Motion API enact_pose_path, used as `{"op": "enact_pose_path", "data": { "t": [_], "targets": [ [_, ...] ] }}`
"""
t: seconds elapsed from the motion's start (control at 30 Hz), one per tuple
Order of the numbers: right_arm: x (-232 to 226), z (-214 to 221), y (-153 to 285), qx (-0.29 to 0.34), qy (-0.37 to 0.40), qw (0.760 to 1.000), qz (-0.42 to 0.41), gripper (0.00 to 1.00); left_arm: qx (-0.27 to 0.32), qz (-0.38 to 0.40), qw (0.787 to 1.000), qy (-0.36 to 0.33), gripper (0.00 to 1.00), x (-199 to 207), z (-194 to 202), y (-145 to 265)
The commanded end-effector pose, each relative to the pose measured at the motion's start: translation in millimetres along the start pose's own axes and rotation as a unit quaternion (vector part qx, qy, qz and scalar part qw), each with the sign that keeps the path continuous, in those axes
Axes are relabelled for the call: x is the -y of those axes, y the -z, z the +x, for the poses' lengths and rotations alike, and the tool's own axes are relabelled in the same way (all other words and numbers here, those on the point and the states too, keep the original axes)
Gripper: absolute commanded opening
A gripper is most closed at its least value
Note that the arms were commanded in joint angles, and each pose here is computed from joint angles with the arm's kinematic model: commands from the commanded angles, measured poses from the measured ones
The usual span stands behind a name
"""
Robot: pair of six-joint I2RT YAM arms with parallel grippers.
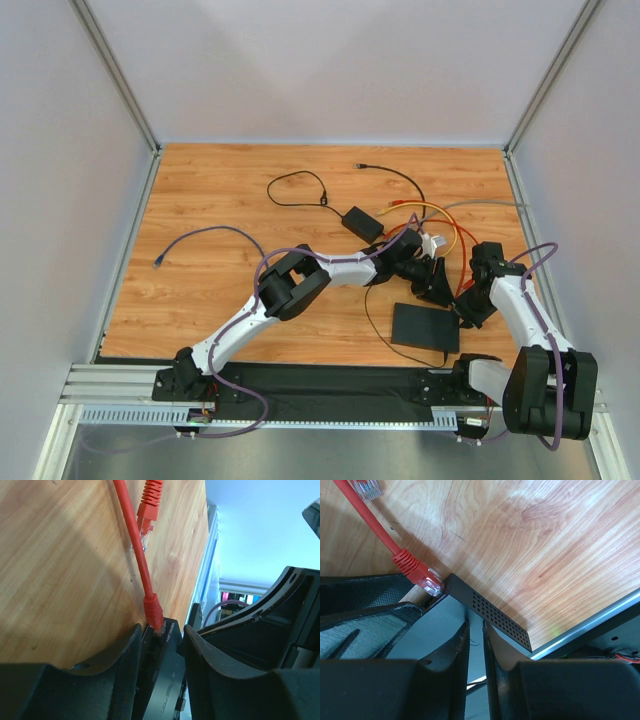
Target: Pull the plug from the switch port
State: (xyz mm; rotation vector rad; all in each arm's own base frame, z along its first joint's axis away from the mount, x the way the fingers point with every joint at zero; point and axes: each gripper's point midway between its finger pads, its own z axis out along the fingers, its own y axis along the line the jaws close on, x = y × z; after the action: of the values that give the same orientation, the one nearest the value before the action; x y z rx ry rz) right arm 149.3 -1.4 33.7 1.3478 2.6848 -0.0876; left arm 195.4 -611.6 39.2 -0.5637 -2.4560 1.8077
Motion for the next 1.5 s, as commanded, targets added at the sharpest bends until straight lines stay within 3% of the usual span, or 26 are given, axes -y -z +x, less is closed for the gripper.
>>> {"op": "enact_pose_path", "data": {
  "t": [0.0,0.73,0.97,1.07,1.13,1.2,1.47],
  "targets": [
    [5.1,-4.0,-7.2,0.016,-0.009,1.000,0.017,0.18,-0.001,0.003,1.000,-0.013,0.47,4.8,-0.5,-6.7],
    [4.6,-5.2,-6.1,0.018,-0.006,1.000,0.016,0.18,-0.032,0.007,0.999,0.014,0.39,-2.3,9.1,-17.1],
    [3.9,-4.2,-5.9,0.015,-0.004,1.000,0.013,0.18,-0.031,0.015,0.999,0.020,0.30,-2.9,9.5,-18.2],
    [4.2,-4.0,-5.9,0.015,-0.004,1.000,0.014,0.18,-0.025,0.023,0.999,0.018,0.21,-1.2,8.0,-17.4],
    [4.4,-4.6,-5.4,0.016,-0.004,1.000,0.014,0.18,-0.019,0.027,0.999,0.027,0.06,-2.6,7.4,-15.7],
    [5.1,-4.4,-5.0,0.016,-0.004,1.000,0.016,0.18,-0.010,0.029,0.999,0.023,0.00,-4.0,4.6,-14.7],
    [6.0,3.3,-17.0,-0.010,0.000,1.000,0.028,0.17,0.039,0.073,0.996,-0.028,0.00,13.7,-24.1,-1.9]
  ]
}}
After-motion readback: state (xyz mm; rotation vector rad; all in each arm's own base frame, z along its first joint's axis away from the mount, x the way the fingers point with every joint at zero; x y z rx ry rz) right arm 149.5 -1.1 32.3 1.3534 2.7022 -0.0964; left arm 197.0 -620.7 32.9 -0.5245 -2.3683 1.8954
